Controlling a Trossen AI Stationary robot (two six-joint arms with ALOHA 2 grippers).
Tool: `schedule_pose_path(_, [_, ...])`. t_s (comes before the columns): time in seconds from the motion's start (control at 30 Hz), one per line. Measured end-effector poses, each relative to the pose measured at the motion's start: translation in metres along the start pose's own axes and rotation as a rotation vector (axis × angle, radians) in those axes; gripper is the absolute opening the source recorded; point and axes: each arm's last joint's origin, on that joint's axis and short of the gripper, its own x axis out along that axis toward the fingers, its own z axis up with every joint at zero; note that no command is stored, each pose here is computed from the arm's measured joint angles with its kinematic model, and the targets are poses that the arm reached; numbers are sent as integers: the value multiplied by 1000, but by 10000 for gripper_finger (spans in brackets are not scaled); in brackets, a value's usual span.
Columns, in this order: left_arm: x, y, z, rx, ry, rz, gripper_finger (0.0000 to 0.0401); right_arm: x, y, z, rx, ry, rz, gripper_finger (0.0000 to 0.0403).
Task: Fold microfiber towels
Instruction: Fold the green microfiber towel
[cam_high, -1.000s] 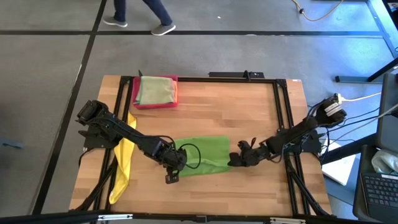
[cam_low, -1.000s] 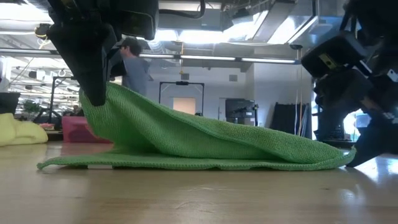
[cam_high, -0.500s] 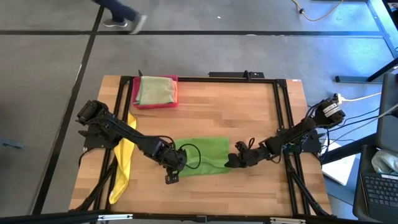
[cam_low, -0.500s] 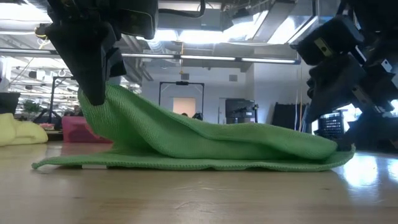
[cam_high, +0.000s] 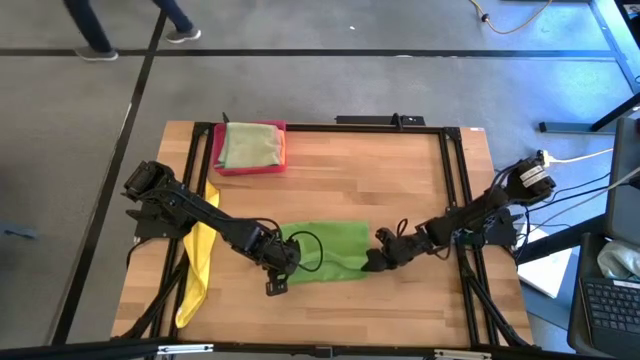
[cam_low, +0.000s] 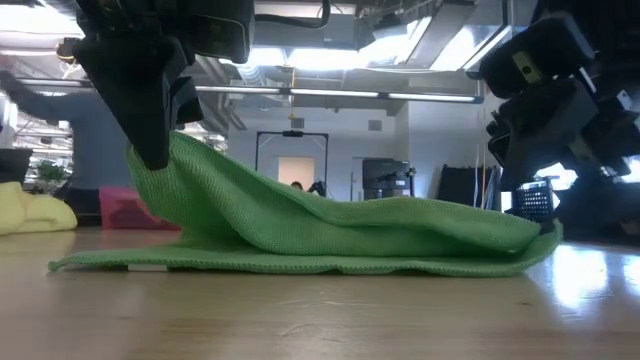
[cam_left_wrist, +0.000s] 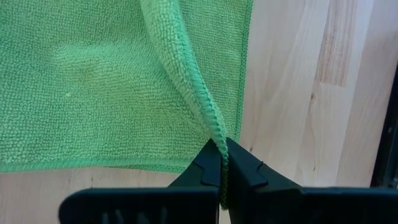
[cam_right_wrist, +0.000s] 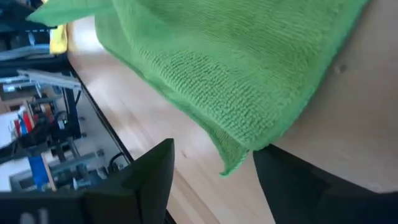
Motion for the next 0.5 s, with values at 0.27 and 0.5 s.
schedule_pose_path(0.27, [0, 0, 0, 0, 0, 0, 0, -6, 7, 19, -39, -4, 35, 191])
schedule_pose_path(0.5, [0, 0, 0, 0, 0, 0, 0, -7, 7, 29, -65, 100, 36, 177])
